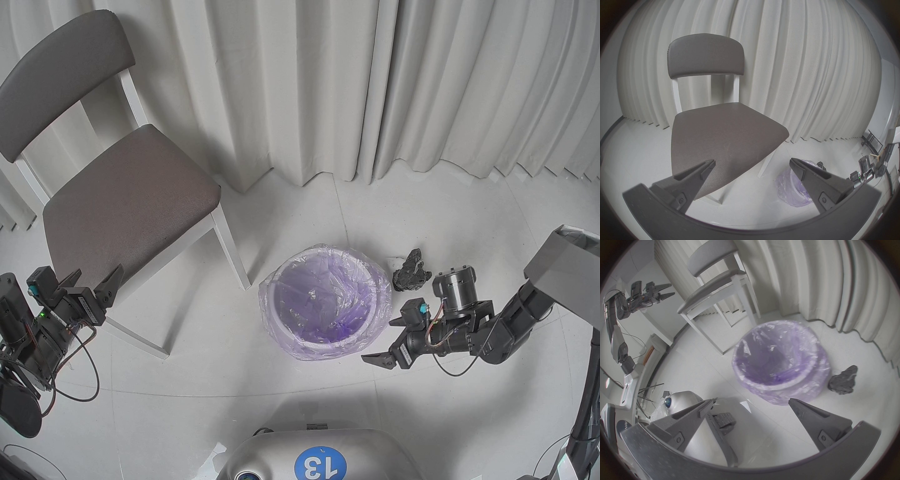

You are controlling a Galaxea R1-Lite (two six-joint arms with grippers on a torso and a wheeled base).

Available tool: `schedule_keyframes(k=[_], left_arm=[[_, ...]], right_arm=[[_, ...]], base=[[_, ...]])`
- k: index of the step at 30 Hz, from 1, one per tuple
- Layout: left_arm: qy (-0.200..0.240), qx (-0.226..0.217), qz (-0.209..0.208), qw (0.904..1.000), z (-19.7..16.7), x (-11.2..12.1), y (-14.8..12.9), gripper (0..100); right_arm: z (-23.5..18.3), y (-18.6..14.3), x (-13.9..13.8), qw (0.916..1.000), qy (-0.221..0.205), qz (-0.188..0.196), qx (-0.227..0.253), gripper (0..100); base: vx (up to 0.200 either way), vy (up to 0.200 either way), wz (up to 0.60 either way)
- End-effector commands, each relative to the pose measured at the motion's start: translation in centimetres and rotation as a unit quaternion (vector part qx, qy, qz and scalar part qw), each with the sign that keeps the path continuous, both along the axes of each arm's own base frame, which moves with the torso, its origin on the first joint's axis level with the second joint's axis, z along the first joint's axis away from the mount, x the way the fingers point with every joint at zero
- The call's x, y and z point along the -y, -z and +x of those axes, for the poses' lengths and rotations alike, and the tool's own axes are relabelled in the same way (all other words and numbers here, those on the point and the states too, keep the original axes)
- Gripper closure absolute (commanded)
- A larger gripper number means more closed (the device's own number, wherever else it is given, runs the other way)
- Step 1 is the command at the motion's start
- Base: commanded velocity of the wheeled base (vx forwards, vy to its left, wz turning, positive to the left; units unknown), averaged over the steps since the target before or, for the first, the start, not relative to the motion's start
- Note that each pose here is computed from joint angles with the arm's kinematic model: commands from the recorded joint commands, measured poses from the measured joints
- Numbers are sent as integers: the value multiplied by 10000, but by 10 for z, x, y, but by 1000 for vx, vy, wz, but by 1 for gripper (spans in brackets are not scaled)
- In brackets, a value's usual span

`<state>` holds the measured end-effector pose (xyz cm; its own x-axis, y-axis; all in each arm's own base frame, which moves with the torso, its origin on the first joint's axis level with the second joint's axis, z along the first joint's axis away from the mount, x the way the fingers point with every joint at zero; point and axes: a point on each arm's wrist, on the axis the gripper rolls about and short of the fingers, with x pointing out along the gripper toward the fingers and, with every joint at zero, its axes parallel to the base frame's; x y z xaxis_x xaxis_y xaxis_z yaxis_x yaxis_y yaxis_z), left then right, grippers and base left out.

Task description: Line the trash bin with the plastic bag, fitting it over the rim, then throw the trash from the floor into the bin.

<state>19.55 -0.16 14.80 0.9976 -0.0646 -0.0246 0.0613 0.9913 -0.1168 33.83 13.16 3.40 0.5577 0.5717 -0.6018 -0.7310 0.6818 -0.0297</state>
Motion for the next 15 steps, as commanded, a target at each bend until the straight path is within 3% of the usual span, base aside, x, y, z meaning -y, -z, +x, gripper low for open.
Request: schedule_keyframes(k=[1,4,11,15], left_arm=[[-24,25,18,10000,-4,-1,-1,0],[-47,-29,11,10000,-7,-1,2,0],[-62,9,11,10000,-11,-1,1,0],[-70,55,19,10000,-14,-1,-1,0]], right_arm=[[21,-20,30,9989,418,-7,231,0],[36,-18,46,9977,666,-7,133,0],[77,23,52,9951,982,76,-131,0],[101,46,47,9867,1452,544,-483,0]], base=[[0,0,0],[0,0,0],[0,0,0],[0,0,0]])
